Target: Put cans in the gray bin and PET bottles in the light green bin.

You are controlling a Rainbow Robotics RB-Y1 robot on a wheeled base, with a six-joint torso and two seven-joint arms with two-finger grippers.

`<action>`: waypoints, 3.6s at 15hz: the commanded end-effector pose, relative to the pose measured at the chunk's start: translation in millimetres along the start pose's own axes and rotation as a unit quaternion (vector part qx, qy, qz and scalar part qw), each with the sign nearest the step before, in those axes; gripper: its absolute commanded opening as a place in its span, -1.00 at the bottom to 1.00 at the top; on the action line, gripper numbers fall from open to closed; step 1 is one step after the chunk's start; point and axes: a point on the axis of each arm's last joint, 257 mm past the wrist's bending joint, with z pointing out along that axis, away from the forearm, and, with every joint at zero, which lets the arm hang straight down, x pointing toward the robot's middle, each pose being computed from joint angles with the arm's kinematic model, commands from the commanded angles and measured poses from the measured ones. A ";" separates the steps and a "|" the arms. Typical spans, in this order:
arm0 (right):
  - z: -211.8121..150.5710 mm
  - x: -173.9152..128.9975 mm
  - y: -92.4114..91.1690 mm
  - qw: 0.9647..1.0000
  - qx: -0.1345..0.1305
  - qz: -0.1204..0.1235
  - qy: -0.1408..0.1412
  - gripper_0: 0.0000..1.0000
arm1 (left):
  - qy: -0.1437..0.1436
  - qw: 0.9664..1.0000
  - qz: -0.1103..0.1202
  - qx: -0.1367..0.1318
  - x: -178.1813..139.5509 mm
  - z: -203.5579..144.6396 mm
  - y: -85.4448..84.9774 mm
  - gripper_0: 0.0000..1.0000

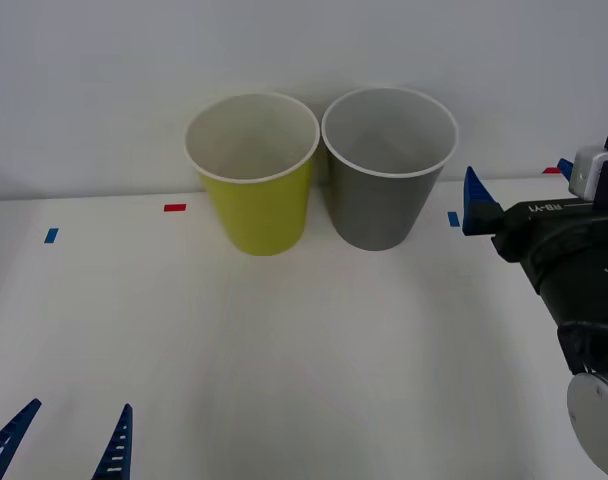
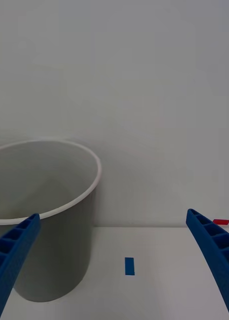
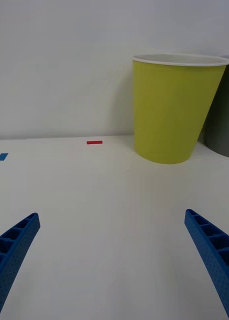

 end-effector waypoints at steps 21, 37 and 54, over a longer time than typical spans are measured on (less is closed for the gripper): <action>-156.8 134.1 -26.7 0.998 0.038 -0.027 -0.043 1.00 | 0.000 1.000 0.000 0.000 0.0 0.0 0.0 1.00; -206.7 169.3 -7.3 1.000 0.003 -0.020 -0.002 1.00 | 0.000 1.000 0.000 0.000 0.0 0.0 0.0 1.00; -206.7 169.3 -7.3 1.000 0.003 -0.020 -0.002 1.00 | 0.000 1.000 0.000 0.000 0.0 0.0 0.0 1.00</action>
